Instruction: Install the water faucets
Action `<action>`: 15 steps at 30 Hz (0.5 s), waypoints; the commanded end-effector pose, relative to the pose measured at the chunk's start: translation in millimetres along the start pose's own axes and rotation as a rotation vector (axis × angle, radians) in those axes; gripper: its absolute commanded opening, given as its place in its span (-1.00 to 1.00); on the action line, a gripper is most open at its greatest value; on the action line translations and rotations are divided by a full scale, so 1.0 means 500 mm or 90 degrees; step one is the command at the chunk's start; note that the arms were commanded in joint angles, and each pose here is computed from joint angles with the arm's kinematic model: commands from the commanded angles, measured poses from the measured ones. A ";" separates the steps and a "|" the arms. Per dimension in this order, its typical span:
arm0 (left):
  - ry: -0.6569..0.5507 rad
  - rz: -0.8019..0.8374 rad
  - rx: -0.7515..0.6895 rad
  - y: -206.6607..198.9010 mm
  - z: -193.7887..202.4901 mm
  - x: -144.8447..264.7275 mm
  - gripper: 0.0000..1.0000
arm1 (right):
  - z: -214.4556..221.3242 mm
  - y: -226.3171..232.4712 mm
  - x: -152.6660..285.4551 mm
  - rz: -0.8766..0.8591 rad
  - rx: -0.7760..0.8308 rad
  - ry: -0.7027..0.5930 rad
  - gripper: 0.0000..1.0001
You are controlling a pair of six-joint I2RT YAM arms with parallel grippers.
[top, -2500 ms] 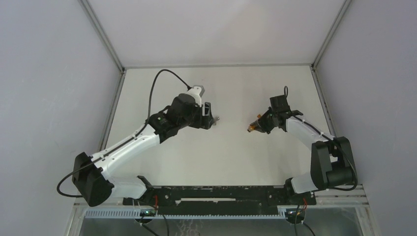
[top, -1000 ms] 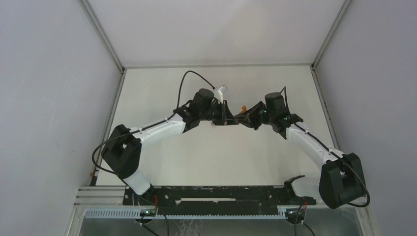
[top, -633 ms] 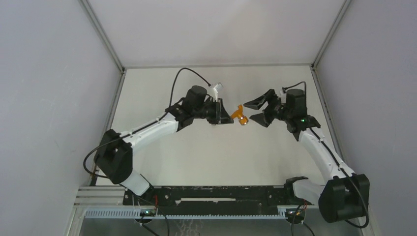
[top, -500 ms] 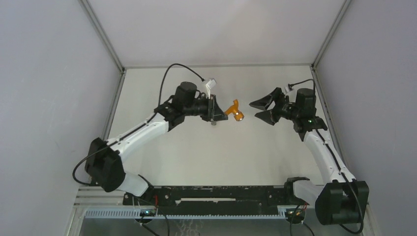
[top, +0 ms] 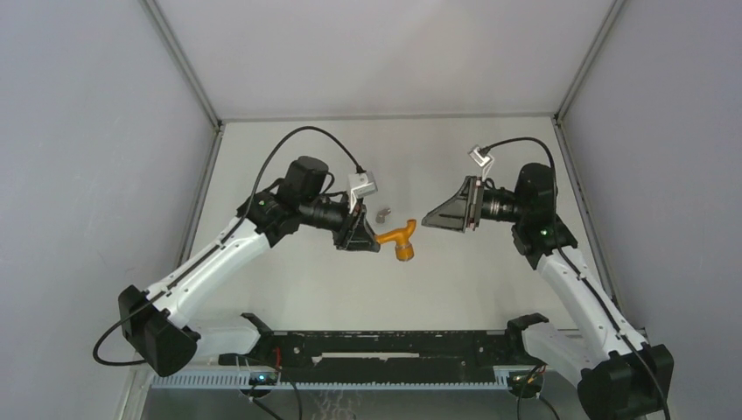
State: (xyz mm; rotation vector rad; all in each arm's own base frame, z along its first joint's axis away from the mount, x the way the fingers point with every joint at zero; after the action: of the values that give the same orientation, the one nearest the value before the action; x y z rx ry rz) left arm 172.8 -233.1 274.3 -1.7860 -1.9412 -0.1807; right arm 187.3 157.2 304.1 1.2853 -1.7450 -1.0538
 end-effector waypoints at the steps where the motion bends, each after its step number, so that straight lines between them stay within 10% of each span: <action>1: -0.032 0.093 -0.094 -0.060 -0.046 0.046 -1.00 | 0.027 0.027 -0.022 -0.048 0.123 0.042 0.88; 15: -0.081 0.128 -0.127 -0.099 -0.073 0.075 -1.00 | 0.094 0.026 -0.084 -0.101 0.129 0.167 0.95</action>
State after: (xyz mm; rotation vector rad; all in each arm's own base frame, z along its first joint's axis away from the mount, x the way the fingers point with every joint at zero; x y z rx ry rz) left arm 137.9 -218.9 303.4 -2.0165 -1.8243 -0.1980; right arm 161.0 197.6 291.8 1.4936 -1.6467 -0.8462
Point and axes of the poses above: each gripper's point midway between its finger pads, its own x axis back along the fingers, its own y axis along the line the jaws close on, z = x × y, the point moved 6 cm from there along x, back along the fingers, and after that the axes turned 10 degrees about -x, right-handed, at the moved point
